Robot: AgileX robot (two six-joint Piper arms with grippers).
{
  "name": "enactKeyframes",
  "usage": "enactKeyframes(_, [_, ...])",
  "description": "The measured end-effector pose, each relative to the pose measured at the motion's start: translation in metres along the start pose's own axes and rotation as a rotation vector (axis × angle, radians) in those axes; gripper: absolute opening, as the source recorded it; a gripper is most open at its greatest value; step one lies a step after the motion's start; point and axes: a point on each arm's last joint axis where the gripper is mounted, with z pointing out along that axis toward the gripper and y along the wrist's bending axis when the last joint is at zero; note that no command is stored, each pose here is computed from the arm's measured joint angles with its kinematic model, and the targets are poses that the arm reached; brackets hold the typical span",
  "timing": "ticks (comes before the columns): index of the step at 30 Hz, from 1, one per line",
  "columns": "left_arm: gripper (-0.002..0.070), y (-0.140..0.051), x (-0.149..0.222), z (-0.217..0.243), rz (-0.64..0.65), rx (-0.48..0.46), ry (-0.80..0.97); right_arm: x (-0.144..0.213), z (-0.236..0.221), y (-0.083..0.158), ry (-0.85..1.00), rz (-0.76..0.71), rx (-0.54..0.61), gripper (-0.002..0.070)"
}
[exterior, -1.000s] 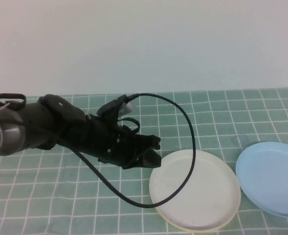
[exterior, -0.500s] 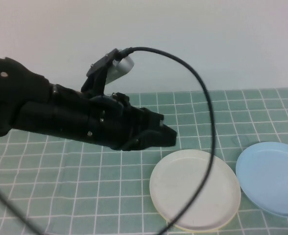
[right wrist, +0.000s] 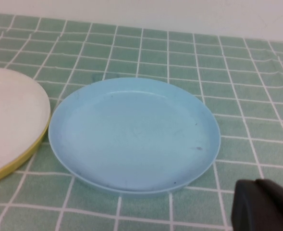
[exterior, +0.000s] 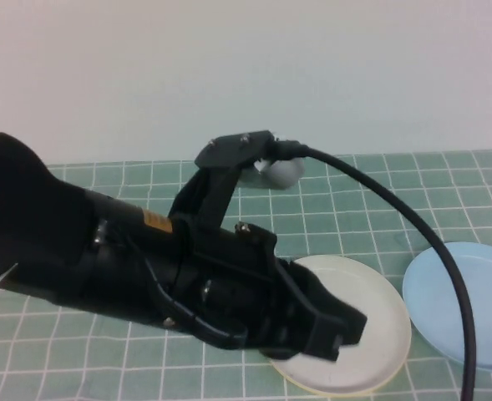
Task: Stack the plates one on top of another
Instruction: Place the white plate on the yellow plate
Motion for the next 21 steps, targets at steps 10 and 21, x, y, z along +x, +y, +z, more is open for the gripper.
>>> enactKeyframes(10, [-0.0001,0.039,-0.044,-0.001,0.214,-0.372,-0.455,0.000,0.000,0.000,0.000,0.000,0.000,-0.0002])
enactKeyframes(21, [-0.0001,0.120,-0.015,0.018,-0.075,-0.513,-0.378,0.000,0.000,0.000,0.000,0.000,0.000,-0.0002])
